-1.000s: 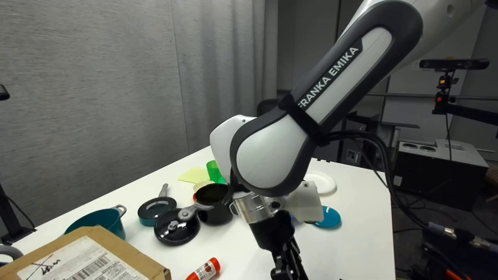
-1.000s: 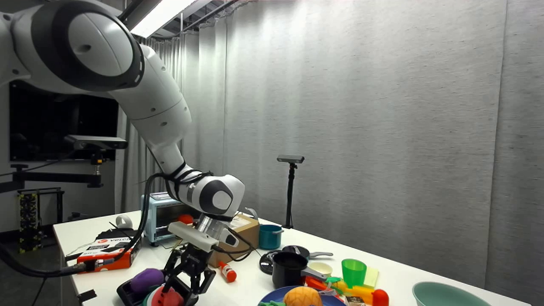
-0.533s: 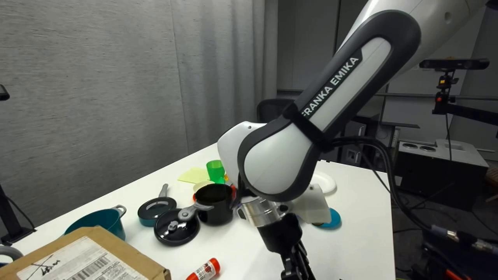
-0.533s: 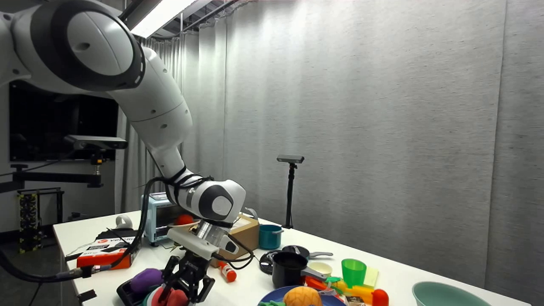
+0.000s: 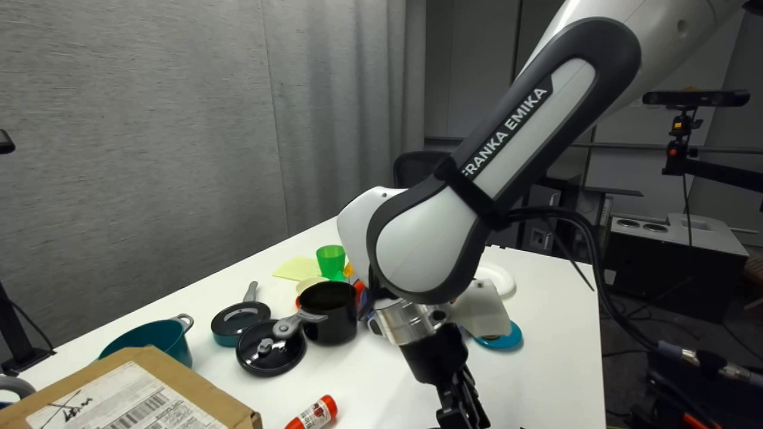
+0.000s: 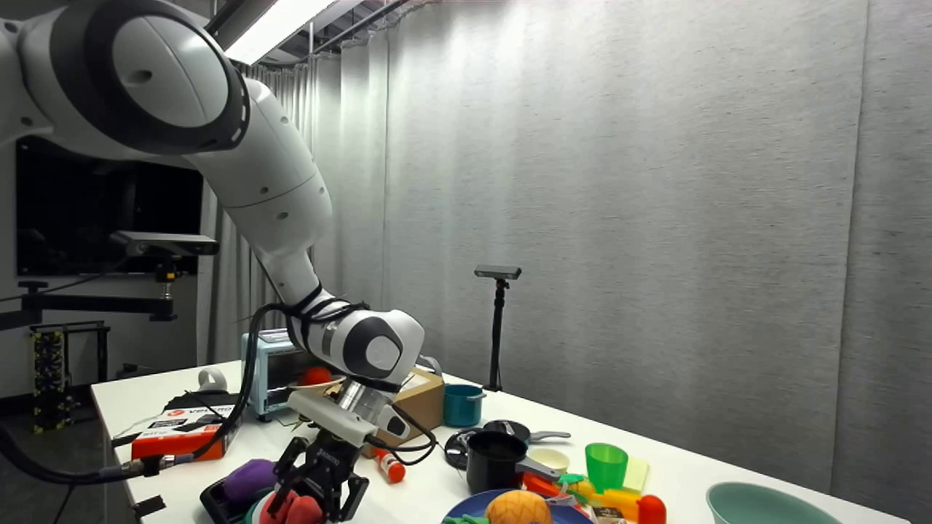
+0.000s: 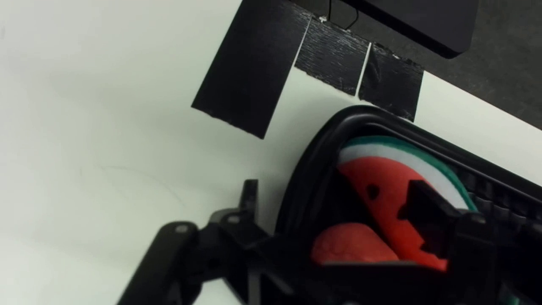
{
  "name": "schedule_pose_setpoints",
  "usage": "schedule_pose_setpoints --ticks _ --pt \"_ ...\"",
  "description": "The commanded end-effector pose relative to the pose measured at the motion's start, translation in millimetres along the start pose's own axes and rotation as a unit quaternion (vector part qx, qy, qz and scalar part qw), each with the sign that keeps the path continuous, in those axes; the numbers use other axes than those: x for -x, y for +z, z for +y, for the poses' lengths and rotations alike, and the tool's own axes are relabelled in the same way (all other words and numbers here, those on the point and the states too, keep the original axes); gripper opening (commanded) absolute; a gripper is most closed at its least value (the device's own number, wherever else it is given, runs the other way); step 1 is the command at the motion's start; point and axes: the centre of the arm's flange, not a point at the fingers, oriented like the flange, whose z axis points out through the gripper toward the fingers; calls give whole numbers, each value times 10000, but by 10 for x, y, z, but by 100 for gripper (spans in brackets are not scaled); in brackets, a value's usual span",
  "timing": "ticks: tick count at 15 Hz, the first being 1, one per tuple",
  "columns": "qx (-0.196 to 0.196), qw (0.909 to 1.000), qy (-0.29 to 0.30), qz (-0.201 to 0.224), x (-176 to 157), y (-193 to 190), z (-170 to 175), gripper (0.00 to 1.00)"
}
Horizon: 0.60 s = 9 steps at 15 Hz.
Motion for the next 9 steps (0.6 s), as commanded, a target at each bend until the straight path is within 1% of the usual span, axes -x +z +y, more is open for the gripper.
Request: schedule_pose_setpoints --ticks 1,4,7,9 --pt "-46 9998 -109 -133 102 -79 -100 100" --pt "-96 9993 -357 42 134 -89 -187 100" --pt "-47 9973 -602 423 105 -69 -276 100" --pt "-42 9946 -737 723 69 -24 -276 100"
